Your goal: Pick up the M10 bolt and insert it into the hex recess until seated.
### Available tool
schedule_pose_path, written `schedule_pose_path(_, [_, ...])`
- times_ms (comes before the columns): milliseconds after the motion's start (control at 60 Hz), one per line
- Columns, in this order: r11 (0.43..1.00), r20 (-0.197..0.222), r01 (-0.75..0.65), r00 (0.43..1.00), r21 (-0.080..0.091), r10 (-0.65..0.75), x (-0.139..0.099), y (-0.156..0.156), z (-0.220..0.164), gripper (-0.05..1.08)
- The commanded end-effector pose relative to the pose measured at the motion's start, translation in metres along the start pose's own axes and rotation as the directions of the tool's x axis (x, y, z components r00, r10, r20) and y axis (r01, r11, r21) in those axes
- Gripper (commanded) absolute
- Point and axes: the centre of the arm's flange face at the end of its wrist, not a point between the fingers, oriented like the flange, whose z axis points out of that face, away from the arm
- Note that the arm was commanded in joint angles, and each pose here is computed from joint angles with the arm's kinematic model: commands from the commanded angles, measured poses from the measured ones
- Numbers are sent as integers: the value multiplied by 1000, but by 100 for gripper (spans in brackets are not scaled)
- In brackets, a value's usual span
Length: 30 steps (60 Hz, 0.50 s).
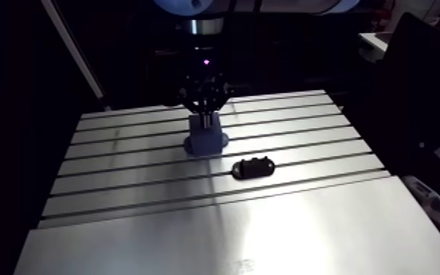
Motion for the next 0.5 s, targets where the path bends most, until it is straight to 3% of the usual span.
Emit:
schedule_pose_path(17, [1000,4,-1,1000,2,1,1,1,2,108])
schedule_pose_path(500, [1000,-1,-7,1000,20,7,1,5,2,108])
